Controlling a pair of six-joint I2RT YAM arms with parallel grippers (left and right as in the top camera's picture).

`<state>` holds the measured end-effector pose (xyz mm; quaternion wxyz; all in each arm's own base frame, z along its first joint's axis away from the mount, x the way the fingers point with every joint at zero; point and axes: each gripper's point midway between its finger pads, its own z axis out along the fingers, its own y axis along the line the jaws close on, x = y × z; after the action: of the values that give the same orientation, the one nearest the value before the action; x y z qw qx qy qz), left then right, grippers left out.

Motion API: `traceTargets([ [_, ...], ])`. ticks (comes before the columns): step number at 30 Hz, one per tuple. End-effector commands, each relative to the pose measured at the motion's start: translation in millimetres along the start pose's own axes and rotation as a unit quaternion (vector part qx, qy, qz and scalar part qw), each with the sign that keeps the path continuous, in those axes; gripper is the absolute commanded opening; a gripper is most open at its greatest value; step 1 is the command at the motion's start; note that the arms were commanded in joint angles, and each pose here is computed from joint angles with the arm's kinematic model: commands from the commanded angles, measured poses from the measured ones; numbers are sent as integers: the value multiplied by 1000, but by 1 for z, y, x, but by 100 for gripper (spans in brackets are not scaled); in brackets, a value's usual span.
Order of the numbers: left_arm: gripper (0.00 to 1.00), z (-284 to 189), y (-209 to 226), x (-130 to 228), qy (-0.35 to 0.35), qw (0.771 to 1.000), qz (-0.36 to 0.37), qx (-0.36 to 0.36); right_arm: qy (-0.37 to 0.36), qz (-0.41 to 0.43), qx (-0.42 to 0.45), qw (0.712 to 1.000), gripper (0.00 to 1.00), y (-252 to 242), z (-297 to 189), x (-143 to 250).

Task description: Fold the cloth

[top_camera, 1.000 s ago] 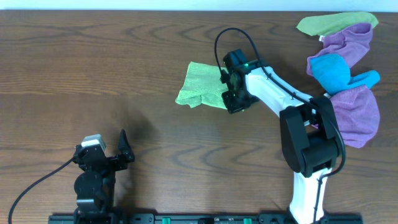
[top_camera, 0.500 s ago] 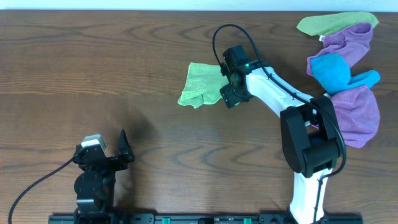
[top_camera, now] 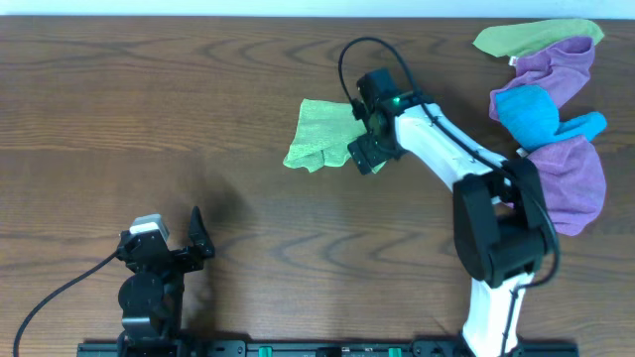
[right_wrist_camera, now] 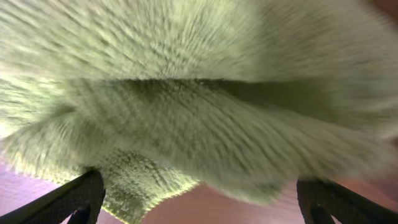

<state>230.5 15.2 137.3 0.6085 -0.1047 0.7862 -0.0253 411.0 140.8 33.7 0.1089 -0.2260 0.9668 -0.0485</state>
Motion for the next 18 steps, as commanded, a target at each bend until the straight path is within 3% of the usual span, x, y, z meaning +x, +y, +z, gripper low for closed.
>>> traceTargets([
  [1, 95, 3, 2, 12, 13, 1000, 9, -2, -80, 18, 11, 997, 99, -19, -65, -29],
  [4, 95, 3, 2, 12, 13, 1000, 9, -2, -85, 17, 6, 996, 98, -18, -90, -21],
  [6, 95, 3, 2, 12, 13, 1000, 9, -2, -78, 14, -2, 997, 83, -14, -97, -13],
  [8, 95, 3, 2, 12, 13, 1000, 9, -2, -59, 9, -34, 998, 15, -2, -96, -3],
  [9, 95, 3, 2, 12, 13, 1000, 9, -2, -47, 7, -56, 997, 1, 6, -91, 2],
  [18, 95, 3, 2, 12, 13, 1000, 9, -2, -12, 12, -122, 992, 1, 38, -45, 35],
])
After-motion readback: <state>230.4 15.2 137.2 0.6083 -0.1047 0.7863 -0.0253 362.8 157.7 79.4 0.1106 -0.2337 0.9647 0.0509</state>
